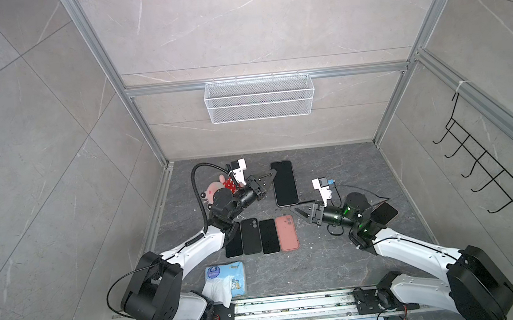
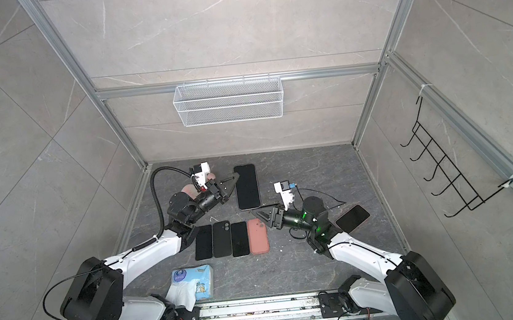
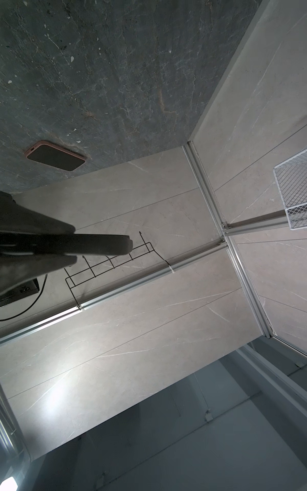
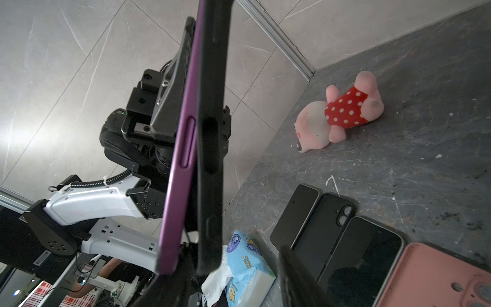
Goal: Take the phone out of the phone case
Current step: Remove the phone case from the phone.
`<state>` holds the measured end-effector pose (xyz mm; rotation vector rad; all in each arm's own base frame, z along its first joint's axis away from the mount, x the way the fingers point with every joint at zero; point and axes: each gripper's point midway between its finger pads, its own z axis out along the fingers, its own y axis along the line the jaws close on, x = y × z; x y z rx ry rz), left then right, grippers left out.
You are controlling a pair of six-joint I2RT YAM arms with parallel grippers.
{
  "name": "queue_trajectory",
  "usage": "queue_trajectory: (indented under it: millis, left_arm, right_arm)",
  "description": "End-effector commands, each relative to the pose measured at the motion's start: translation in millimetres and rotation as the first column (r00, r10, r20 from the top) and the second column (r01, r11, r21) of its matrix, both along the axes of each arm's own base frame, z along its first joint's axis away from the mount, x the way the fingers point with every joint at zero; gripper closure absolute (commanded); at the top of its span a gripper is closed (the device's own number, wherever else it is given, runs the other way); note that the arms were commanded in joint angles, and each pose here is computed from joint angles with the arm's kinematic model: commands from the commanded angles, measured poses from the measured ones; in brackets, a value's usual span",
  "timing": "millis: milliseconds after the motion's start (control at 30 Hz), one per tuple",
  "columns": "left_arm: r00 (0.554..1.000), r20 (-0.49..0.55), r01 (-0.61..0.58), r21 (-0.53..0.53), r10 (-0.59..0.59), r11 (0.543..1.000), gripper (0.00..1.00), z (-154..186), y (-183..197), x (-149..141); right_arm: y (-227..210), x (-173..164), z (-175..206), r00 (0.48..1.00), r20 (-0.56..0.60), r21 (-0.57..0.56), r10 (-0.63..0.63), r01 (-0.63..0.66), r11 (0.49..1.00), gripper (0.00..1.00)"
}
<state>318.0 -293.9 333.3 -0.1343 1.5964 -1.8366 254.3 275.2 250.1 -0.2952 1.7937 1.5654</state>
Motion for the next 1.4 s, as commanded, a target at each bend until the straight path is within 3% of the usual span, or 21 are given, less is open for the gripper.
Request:
queue_trajectory:
  millis: [0, 233, 333, 567, 600, 633, 733, 900, 1000, 1167, 1267, 1367]
  left_arm:
    - [0.987, 0.12, 0.115, -0.079, -0.106, 0.99, 1.0, 34, -9, -33]
    - [0.984, 0.138, 0.125, -0.093, -0.111, 0.988, 1.0, 37, -8, -38]
    - [0.988, 0.125, 0.107, -0.085, -0.096, 0.991, 1.0, 32, -6, -36]
    - [0.999, 0.03, 0.026, -0.026, -0.025, 0.999, 1.0, -6, -8, -15]
    - [1.0, 0.007, 0.024, 0.002, -0.024, 1.0, 0.85, -16, -11, -12]
    - [1.0, -0.007, 0.019, 0.024, -0.019, 1.0, 0.75, -24, -13, -10]
    - [0.999, -0.053, 0.019, 0.112, -0.013, 0.994, 0.55, -52, -22, -6]
    - [0.997, -0.081, 0.037, 0.276, -0.015, 0.96, 0.37, -88, -39, -8]
    - [0.996, -0.091, 0.041, 0.38, -0.007, 0.924, 0.3, -108, -42, -10]
    - [0.999, -0.046, 0.042, 0.52, -0.021, 0.853, 0.28, -125, -46, -19]
    - [0.995, 0.012, 0.071, 0.572, -0.095, 0.817, 0.27, -126, -59, -32]
    - [0.983, 0.048, 0.104, 0.66, -0.18, 0.744, 0.27, -136, -68, -49]
  right_arm:
    - [-9, 16, 17, 0.998, 0.009, 0.085, -0.066, 0.065, 0.994, 0.49]
    - [-12, 20, 18, 0.998, -0.011, 0.132, -0.063, 0.064, 0.989, 0.52]
    - [-11, 18, 22, 0.999, -0.007, 0.145, -0.042, 0.043, 0.989, 0.59]
    - [-10, 8, 23, 0.998, -0.054, 0.165, 0.01, -0.001, 0.986, 0.94]
    - [-11, 7, 23, 0.998, -0.064, 0.161, 0.009, 0.002, 0.987, 1.0]
    - [-12, 6, 21, 0.997, -0.081, 0.144, 0.002, 0.009, 0.99, 1.0]
    - [-18, 6, 3, 0.986, -0.156, 0.015, -0.056, 0.059, 0.998, 1.0]
    - [-36, 3, -34, 0.946, -0.273, -0.208, -0.177, 0.121, 0.971, 1.0]
    - [-47, 0, -51, 0.923, -0.311, -0.302, -0.228, 0.131, 0.944, 1.0]
    - [-60, -1, -73, 0.897, -0.336, -0.424, -0.287, 0.128, 0.897, 1.0]
    - [-61, 1, -78, 0.893, -0.341, -0.442, -0.293, 0.122, 0.889, 1.0]
    - [-63, 3, -85, 0.888, -0.351, -0.464, -0.298, 0.112, 0.879, 1.0]
